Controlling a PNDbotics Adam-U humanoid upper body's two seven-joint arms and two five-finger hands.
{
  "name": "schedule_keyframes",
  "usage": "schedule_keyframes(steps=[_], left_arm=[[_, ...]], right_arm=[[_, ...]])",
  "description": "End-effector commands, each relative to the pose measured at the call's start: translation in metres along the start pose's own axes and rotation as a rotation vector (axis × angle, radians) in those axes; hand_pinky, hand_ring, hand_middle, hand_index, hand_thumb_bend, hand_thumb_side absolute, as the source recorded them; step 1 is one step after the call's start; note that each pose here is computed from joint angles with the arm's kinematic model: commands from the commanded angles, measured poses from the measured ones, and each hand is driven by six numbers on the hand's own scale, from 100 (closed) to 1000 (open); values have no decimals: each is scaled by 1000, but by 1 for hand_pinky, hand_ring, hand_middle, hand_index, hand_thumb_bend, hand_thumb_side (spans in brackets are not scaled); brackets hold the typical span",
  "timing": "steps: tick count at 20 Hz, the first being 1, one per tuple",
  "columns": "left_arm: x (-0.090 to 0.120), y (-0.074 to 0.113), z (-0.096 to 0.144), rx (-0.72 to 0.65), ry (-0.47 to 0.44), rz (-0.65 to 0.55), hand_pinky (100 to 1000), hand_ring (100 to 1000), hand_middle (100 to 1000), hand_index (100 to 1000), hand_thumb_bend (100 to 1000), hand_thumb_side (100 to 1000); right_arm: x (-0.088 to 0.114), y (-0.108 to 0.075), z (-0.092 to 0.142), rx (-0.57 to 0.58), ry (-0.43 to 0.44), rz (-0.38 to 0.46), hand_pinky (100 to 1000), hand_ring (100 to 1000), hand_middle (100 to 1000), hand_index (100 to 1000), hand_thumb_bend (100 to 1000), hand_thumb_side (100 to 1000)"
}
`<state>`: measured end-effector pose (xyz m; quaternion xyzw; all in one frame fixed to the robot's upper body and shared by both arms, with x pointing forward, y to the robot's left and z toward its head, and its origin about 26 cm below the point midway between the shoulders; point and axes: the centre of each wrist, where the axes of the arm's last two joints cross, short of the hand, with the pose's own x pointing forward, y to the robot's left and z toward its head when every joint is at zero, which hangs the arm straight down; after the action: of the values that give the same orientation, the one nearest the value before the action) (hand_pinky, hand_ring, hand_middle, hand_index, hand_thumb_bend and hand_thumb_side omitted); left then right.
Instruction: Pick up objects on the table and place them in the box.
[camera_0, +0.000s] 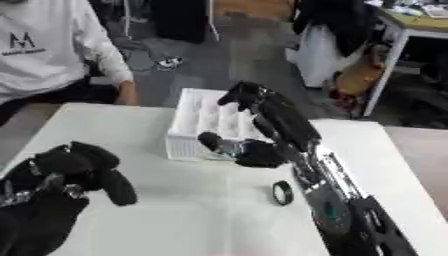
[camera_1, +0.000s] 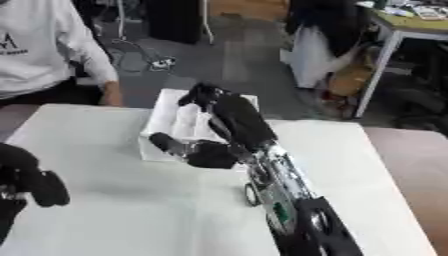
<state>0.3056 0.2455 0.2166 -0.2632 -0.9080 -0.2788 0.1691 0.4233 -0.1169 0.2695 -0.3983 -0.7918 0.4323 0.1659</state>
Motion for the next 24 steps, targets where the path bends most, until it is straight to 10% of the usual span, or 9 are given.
schedule_keyframes(steps=[1,15,24], left_arm=[[6,3,-4,-14,-10,-19,602,581,771,847,466,686],[6,4,-3,-13,-5,-20,603,582,771,847,465,685],[6,4,-2,-13,-2,-21,602,582,771,847,465,686]], right_arm=[[3,-18,-9,-48,-4,50,554,604,718,747,606,1000],[-1,-32,-8,217,173,183,544,642,790,765,557,1000],[-5,-31,-4,488,255,266,324,507,776,753,575,1000]])
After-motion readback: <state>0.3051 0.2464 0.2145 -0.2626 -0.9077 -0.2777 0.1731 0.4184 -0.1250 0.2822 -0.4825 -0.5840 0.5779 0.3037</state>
